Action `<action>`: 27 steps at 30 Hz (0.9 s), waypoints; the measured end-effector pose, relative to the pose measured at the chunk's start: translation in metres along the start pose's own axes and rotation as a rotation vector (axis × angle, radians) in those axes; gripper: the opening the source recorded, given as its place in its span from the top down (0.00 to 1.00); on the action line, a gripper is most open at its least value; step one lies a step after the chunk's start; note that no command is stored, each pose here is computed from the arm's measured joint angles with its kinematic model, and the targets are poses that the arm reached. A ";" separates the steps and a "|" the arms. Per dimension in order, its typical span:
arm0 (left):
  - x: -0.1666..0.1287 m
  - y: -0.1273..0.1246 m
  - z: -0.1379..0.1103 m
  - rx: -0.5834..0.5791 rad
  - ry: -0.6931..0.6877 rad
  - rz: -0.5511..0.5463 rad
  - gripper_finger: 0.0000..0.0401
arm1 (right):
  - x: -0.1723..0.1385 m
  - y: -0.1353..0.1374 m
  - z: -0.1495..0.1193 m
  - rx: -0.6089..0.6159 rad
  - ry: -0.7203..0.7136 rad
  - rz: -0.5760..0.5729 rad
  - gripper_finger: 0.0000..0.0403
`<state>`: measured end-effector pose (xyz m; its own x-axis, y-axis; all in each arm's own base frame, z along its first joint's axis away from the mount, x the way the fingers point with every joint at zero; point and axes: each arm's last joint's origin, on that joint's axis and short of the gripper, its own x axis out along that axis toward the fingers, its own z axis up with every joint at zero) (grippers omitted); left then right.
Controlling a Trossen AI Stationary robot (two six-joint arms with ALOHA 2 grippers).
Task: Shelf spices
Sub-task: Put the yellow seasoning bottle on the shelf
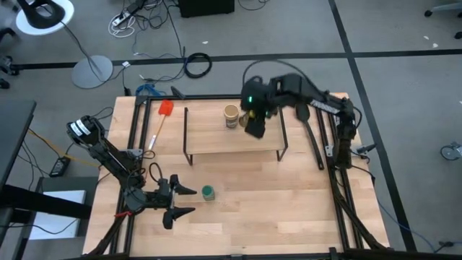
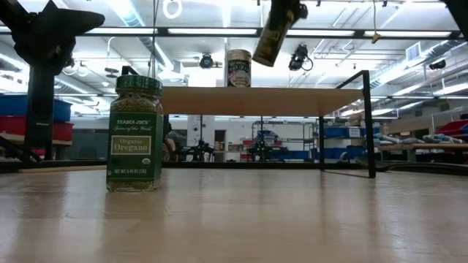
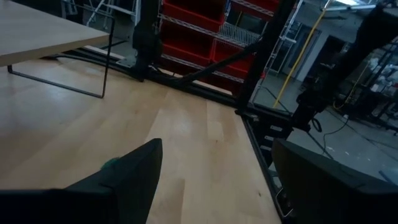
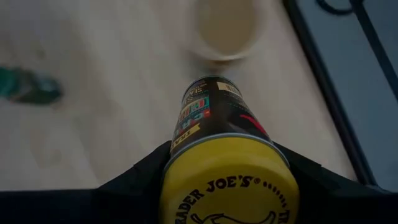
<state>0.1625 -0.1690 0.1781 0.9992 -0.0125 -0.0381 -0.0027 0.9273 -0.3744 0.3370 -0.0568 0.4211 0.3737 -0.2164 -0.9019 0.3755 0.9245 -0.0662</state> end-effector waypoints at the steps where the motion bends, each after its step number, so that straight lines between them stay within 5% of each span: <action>1: 0.000 0.000 0.000 0.001 0.001 0.000 0.23 | 0.002 -0.009 0.002 0.018 0.004 -0.001 0.47; 11: 0.000 0.000 -0.001 0.012 0.006 0.002 0.23 | 0.009 -0.064 0.006 0.180 0.027 0.041 0.47; 27: 0.000 0.001 -0.002 0.025 0.017 0.007 0.23 | 0.054 -0.059 -0.006 0.172 0.210 0.001 0.47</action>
<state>0.1624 -0.1688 0.1756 0.9983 -0.0125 -0.0562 -0.0080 0.9362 -0.3513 0.3299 -0.1214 0.3741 0.1972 -0.1290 -0.9718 0.5207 0.8537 -0.0077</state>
